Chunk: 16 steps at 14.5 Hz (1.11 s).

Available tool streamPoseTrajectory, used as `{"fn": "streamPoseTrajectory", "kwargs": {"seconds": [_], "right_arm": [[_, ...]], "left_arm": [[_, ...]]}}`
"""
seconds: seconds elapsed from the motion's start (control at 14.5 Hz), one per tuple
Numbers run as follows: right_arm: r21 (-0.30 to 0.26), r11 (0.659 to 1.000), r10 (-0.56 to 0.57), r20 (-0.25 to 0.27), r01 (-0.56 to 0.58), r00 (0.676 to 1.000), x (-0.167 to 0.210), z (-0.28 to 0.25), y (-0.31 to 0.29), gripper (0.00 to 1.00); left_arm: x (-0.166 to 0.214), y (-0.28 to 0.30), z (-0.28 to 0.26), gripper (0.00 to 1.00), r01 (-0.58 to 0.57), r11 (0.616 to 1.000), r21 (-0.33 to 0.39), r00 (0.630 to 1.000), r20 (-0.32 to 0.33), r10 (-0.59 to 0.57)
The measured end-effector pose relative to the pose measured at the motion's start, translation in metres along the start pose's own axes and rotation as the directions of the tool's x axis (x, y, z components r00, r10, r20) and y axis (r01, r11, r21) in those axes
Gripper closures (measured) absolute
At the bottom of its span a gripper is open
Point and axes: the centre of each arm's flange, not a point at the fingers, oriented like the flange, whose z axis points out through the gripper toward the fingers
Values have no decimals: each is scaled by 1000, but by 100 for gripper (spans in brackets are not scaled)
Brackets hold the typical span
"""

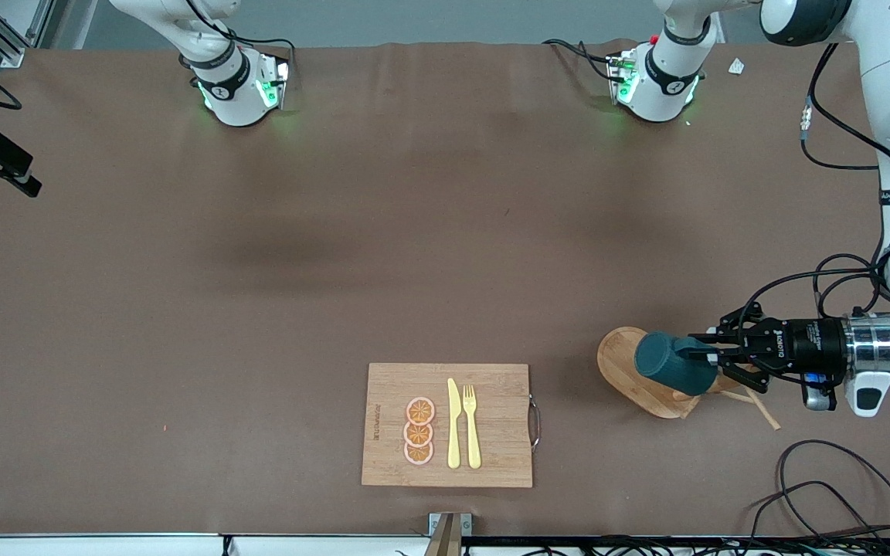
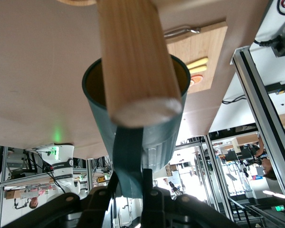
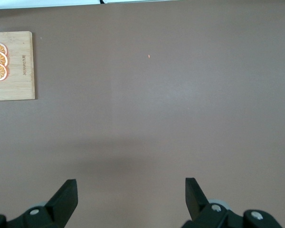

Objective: Pass cup and hang on rack
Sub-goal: 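Hang the mug handle on a rack peg with the left gripper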

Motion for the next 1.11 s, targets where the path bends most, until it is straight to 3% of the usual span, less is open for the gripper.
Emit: {"fn": "streamPoseTrajectory", "kwargs": {"seconds": [1.11], "right_arm": [[0, 1000, -3, 2, 3, 1000, 0, 0, -2, 0]], "left_arm": [[26, -9, -13, 79, -38, 999, 0, 999, -37, 38]]}}
